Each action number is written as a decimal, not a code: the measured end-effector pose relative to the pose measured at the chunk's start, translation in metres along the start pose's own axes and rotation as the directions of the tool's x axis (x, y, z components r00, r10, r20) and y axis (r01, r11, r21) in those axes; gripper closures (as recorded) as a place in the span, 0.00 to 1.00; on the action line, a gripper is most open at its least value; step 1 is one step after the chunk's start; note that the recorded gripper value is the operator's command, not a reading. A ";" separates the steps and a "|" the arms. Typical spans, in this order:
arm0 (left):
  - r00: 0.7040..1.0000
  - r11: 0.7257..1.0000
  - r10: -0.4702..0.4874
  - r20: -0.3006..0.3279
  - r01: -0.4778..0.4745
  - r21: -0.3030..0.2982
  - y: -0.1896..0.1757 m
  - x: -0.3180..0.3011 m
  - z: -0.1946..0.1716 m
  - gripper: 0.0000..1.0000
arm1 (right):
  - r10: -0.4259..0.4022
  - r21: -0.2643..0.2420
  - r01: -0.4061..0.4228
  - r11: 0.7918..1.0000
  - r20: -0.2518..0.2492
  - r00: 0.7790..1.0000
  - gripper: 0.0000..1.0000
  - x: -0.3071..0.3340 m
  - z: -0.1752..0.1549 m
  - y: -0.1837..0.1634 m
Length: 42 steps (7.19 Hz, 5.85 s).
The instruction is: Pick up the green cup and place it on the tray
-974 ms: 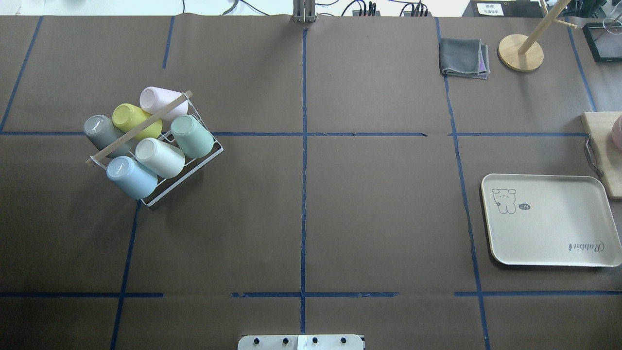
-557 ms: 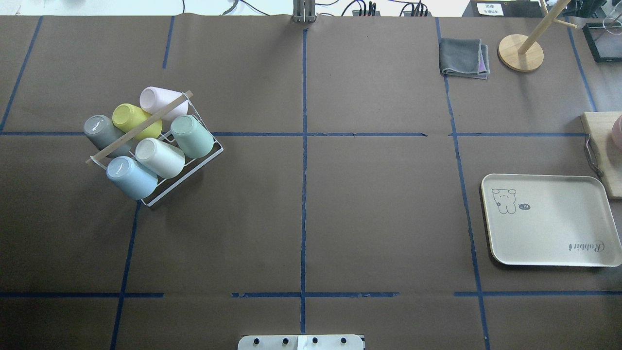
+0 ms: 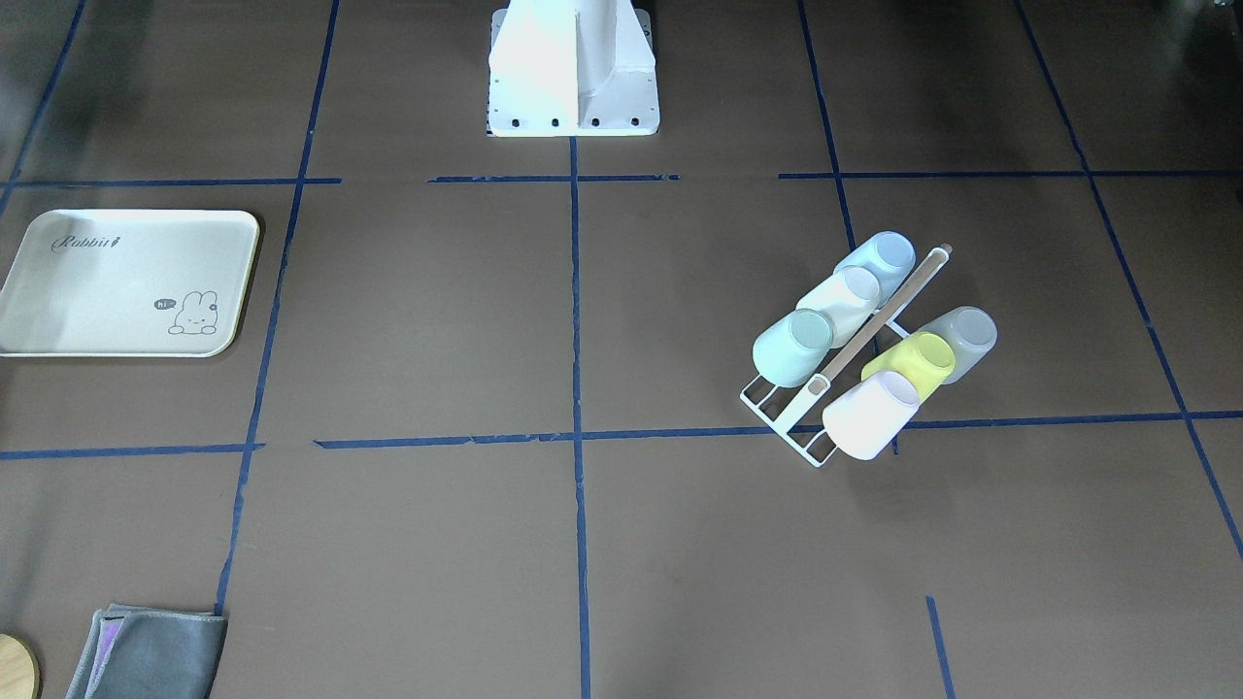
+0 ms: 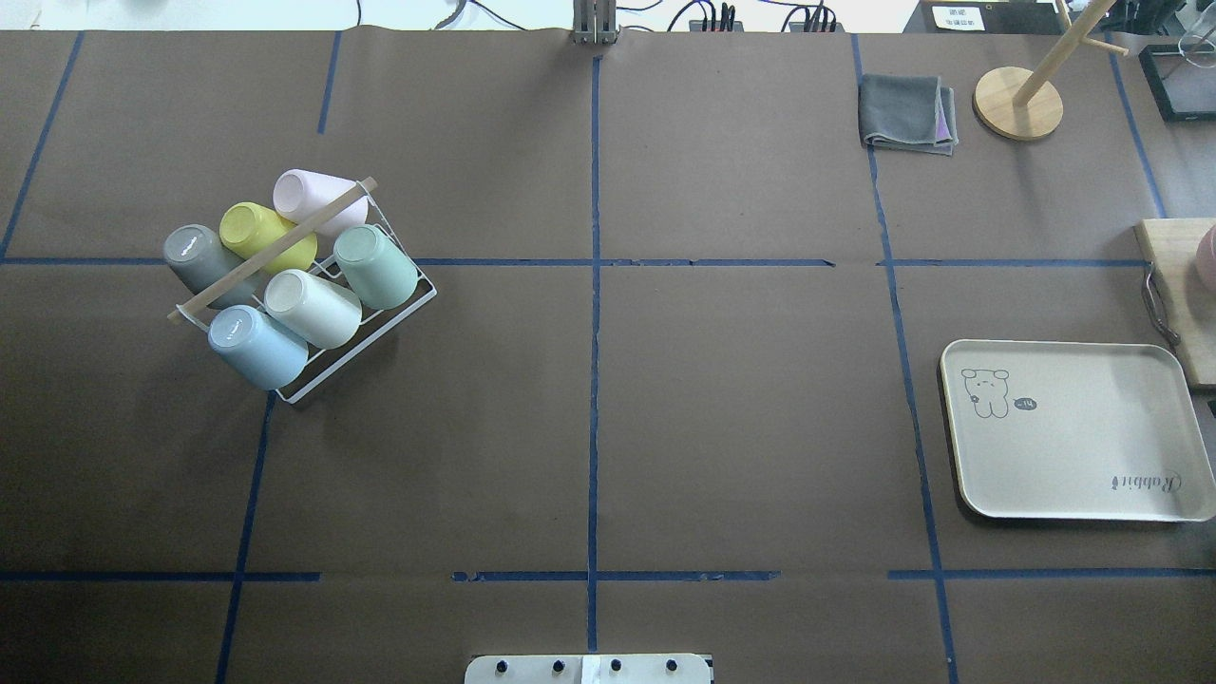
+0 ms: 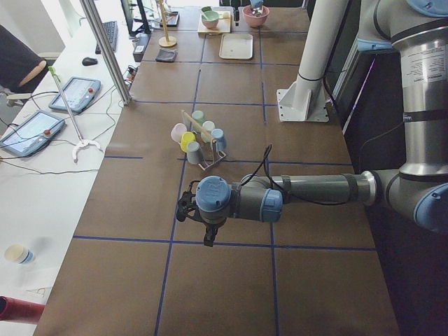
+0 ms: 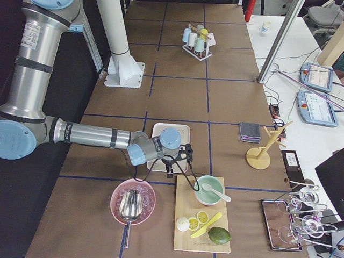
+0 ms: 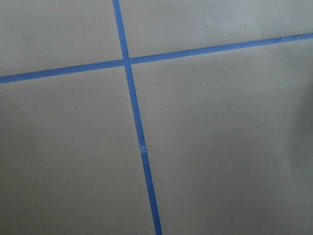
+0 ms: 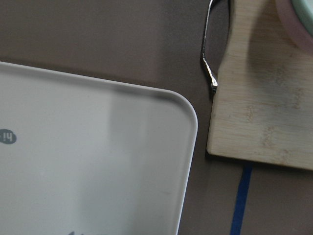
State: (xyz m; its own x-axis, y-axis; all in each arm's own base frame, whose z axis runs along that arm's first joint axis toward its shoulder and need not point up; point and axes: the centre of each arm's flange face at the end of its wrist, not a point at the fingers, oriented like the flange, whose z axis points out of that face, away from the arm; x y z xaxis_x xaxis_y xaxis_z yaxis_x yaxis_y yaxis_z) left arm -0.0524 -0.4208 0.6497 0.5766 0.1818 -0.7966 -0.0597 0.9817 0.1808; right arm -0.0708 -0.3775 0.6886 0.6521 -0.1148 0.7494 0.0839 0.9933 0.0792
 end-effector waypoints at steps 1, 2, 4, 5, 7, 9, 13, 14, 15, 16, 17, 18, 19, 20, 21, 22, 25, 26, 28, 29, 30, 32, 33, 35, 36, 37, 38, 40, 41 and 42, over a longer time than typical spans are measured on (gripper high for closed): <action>1.000 1.000 -0.002 0.000 0.002 0.000 0.000 0.000 0.000 0.00 | 0.041 0.012 -0.041 0.999 0.007 0.999 0.09 -0.003 0.013 0.002; 1.000 1.000 -0.005 0.000 0.005 0.001 0.000 0.000 0.000 0.00 | 0.074 0.007 -0.074 0.997 0.009 0.997 0.12 -0.008 0.023 0.005; 1.000 1.000 -0.013 0.000 0.013 0.002 -0.001 0.001 -0.001 0.00 | 0.101 -0.012 -0.100 0.995 0.004 0.995 0.18 -0.007 0.035 0.008; 1.000 1.000 -0.014 0.000 0.014 0.002 -0.001 0.001 -0.001 0.00 | 0.102 -0.018 -0.102 0.995 0.002 0.995 0.18 -0.008 0.038 0.009; 1.000 1.000 -0.016 0.000 0.016 0.003 -0.001 0.001 -0.001 0.00 | 0.098 -0.021 -0.098 0.995 0.003 0.995 0.23 -0.010 0.041 0.006; 1.000 1.000 -0.027 0.000 0.027 0.004 -0.001 0.001 -0.001 0.00 | 0.089 -0.021 -0.088 0.996 0.009 0.996 0.22 -0.012 0.044 -0.002; 1.000 1.000 -0.030 -0.001 0.030 0.005 -0.002 0.002 -0.001 0.00 | 0.094 -0.026 -0.094 0.995 0.004 0.996 0.41 -0.009 0.050 -0.006; 1.000 1.000 -0.030 -0.001 0.030 0.005 -0.002 0.002 -0.002 0.00 | 0.096 -0.030 -0.096 0.995 0.002 0.995 0.42 -0.008 0.052 -0.006; 1.000 1.000 -0.029 0.000 0.029 0.005 -0.002 0.003 -0.002 0.00 | 0.097 -0.032 -0.097 0.995 0.001 0.995 0.45 -0.007 0.052 -0.005; 1.000 1.000 -0.029 -0.001 0.029 0.006 -0.002 0.003 -0.002 0.00 | 0.098 -0.035 -0.098 0.995 0.001 0.995 0.61 -0.007 0.053 -0.005; 1.000 1.000 -0.028 -0.001 0.028 0.006 -0.002 0.003 -0.002 0.00 | 0.099 -0.036 -0.099 0.994 0.001 0.995 0.76 -0.007 0.053 -0.005; 1.000 1.000 -0.028 -0.001 0.028 0.007 -0.002 0.003 -0.002 0.00 | 0.100 -0.037 -0.100 0.994 0.000 0.995 0.89 -0.006 0.054 -0.004; 1.000 1.000 -0.026 -0.001 0.026 0.008 -0.002 0.004 -0.003 0.00 | 0.098 -0.038 -0.099 0.994 -0.003 0.995 0.98 -0.004 0.055 -0.003; 1.000 1.000 -0.024 0.000 0.024 0.010 -0.003 0.006 -0.004 0.00 | 0.097 -0.039 -0.097 0.995 -0.006 0.995 1.00 -0.003 0.056 -0.002; 1.000 1.000 -0.021 0.000 0.021 0.012 -0.004 0.007 -0.005 0.00 | 0.094 -0.039 -0.094 0.995 -0.006 0.996 1.00 -0.002 0.056 -0.001; 1.000 1.000 -0.019 0.000 0.019 0.014 -0.004 0.009 -0.006 0.00 | 0.086 -0.034 -0.086 0.996 0.001 0.996 1.00 -0.007 0.053 -0.003; 1.000 1.000 -0.003 0.001 0.003 0.025 -0.007 0.016 -0.012 0.00 | 0.034 0.036 -0.038 0.999 0.092 0.995 1.00 -0.077 0.010 -0.033; 1.000 1.000 0.001 0.001 -0.001 0.028 -0.008 0.018 -0.013 0.00 | 0.041 0.047 -0.048 0.998 0.138 0.990 1.00 -0.112 0.001 -0.053; 1.000 0.999 0.011 0.002 -0.011 0.034 -0.010 0.021 -0.016 0.00 | 0.106 0.032 -0.116 0.993 0.225 0.969 1.00 -0.202 -0.002 -0.094; 1.000 0.999 0.014 0.003 -0.014 0.036 -0.011 0.023 -0.017 0.00 | 0.146 0.011 -0.154 0.988 0.262 0.954 1.00 -0.257 0.002 -0.109; 1.000 0.999 0.017 0.003 -0.017 0.037 -0.012 0.023 -0.017 0.00 | 0.181 -0.022 -0.183 0.983 0.291 0.939 1.00 -0.316 0.013 -0.115; 1.000 0.999 0.030 0.004 -0.030 0.040 -0.016 0.027 -0.018 0.00 | 0.191 -0.044 -0.187 0.981 0.307 0.932 1.00 -0.423 0.040 -0.109; 0.999 0.998 0.041 0.003 -0.042 0.041 -0.020 0.029 -0.018 0.00 | 0.193 -0.051 -0.186 0.981 0.291 0.937 1.00 -0.462 0.047 -0.109; 0.999 0.998 0.053 0.003 -0.053 0.043 -0.024 0.033 -0.019 0.00 | 0.199 -0.046 -0.193 0.980 0.247 0.948 1.00 -0.511 0.060 -0.103; 0.999 0.998 0.054 0.003 -0.054 0.044 -0.026 0.035 -0.019 0.00 | 0.192 -0.036 -0.188 0.981 0.231 0.954 1.00 -0.526 0.070 -0.096; 0.998 0.997 0.055 0.003 -0.055 0.045 -0.027 0.035 -0.019 0.00 | 0.182 -0.035 -0.179 0.983 0.225 0.957 1.00 -0.538 0.076 -0.092; 0.998 0.997 0.056 0.003 -0.056 0.045 -0.028 0.036 -0.019 0.00 | 0.174 -0.037 -0.170 0.985 0.221 0.960 1.00 -0.544 0.080 -0.089; 0.998 0.997 0.057 0.003 -0.057 0.044 -0.029 0.036 -0.019 0.00 | 0.168 -0.045 -0.162 0.986 0.209 0.963 0.71 -0.547 0.086 -0.085; 0.998 0.997 0.059 0.003 -0.059 0.044 -0.029 0.037 -0.019 0.00 | 0.172 -0.051 -0.165 0.985 0.198 0.965 0.56 -0.547 0.089 -0.085; 0.998 0.997 0.063 0.003 -0.063 0.044 -0.029 0.037 -0.019 0.00 | 0.180 -0.060 -0.171 0.983 0.183 0.967 0.22 -0.547 0.090 -0.084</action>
State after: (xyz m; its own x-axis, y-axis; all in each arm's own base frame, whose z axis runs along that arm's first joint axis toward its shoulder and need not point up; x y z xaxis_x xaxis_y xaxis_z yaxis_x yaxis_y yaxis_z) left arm -0.0447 -0.4416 0.6043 0.5741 0.2429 -0.7819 -0.0598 0.9649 0.2559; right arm -0.5021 -0.3975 0.3310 0.5073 0.0695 0.8590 0.0156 0.9958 -0.0898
